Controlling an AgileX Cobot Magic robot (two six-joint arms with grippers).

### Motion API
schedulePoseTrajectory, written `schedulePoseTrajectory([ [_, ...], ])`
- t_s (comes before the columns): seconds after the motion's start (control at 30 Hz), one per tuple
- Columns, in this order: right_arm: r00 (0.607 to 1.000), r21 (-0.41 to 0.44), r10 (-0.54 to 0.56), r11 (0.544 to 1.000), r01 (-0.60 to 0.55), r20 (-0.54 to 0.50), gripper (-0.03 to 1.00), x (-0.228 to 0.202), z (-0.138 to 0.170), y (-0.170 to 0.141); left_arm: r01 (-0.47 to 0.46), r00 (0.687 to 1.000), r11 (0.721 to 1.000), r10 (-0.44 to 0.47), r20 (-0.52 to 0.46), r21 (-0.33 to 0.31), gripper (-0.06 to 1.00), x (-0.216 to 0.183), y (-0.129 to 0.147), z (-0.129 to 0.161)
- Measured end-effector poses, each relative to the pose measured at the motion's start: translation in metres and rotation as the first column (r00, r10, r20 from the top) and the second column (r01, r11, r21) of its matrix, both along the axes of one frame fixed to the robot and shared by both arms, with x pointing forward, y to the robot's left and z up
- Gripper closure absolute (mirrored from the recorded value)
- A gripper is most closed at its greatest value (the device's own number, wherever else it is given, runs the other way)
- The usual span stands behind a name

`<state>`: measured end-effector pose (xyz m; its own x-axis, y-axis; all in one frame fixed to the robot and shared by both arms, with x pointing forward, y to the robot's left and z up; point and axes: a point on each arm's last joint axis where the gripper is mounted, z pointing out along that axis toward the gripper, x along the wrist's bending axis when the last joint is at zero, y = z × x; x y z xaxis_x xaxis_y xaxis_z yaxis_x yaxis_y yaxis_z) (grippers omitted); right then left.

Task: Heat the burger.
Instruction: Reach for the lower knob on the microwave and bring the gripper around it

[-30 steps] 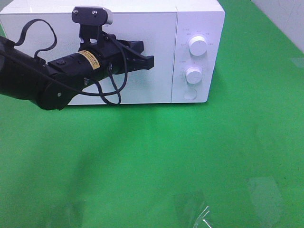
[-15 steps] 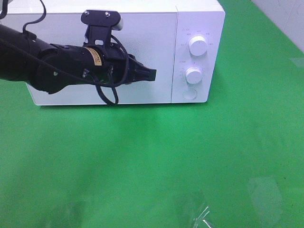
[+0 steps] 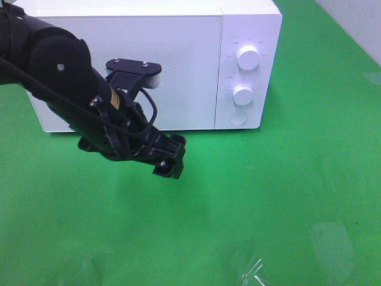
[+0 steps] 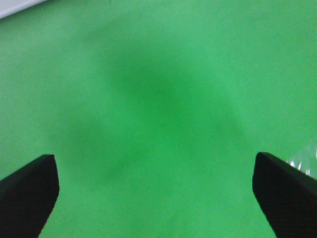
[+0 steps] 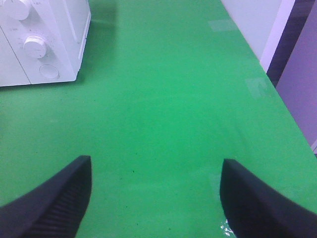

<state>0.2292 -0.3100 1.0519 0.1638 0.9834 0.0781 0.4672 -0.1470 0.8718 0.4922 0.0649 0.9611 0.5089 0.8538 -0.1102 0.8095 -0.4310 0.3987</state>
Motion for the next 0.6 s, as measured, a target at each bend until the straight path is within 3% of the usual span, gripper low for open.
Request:
schedulePoseTrajectory([
  [0.03, 1.000, 0.000, 0.000, 1.000, 0.000, 0.000, 0.27, 0.000, 0.000, 0.000, 0.000, 1.000, 1.000, 0.000, 0.000, 0.000, -0.04, 0.000, 0.000, 0.000],
  [0.1, 1.000, 0.000, 0.000, 1.000, 0.000, 0.000, 0.27, 0.000, 0.000, 0.000, 0.010, 0.993, 0.994, 0.003, -0.120, 0.105, -0.04, -0.013, 0.011, 0.001],
  [0.13, 1.000, 0.000, 0.000, 1.000, 0.000, 0.000, 0.27, 0.000, 0.000, 0.000, 0.010, 0.993, 0.994, 0.003, -0.120, 0.105, -0.04, -0.013, 0.011, 0.001],
  [0.23, 1.000, 0.000, 0.000, 1.000, 0.000, 0.000, 0.27, 0.000, 0.000, 0.000, 0.033, 0.974, 0.979, 0.014, -0.227, 0.204, -0.04, -0.025, 0.023, 0.007],
  [0.43, 1.000, 0.000, 0.000, 1.000, 0.000, 0.000, 0.27, 0.000, 0.000, 0.000, 0.032, 0.971, 0.975, 0.022, -0.239, 0.220, -0.04, -0.034, 0.035, 0.028],
  [0.5, 1.000, 0.000, 0.000, 1.000, 0.000, 0.000, 0.27, 0.000, 0.000, 0.000, -0.001, 0.973, 0.978, 0.048, -0.226, 0.207, -0.04, -0.032, 0.045, 0.040],
  [0.57, 1.000, 0.000, 0.000, 1.000, 0.000, 0.000, 0.27, 0.000, 0.000, 0.000, -0.086, 0.970, 0.977, 0.127, -0.208, 0.194, -0.04, -0.023, 0.077, 0.061],
  [0.6, 1.000, 0.000, 0.000, 1.000, 0.000, 0.000, 0.27, 0.000, 0.000, 0.000, -0.086, 0.970, 0.977, 0.127, -0.208, 0.194, -0.04, -0.023, 0.077, 0.061],
])
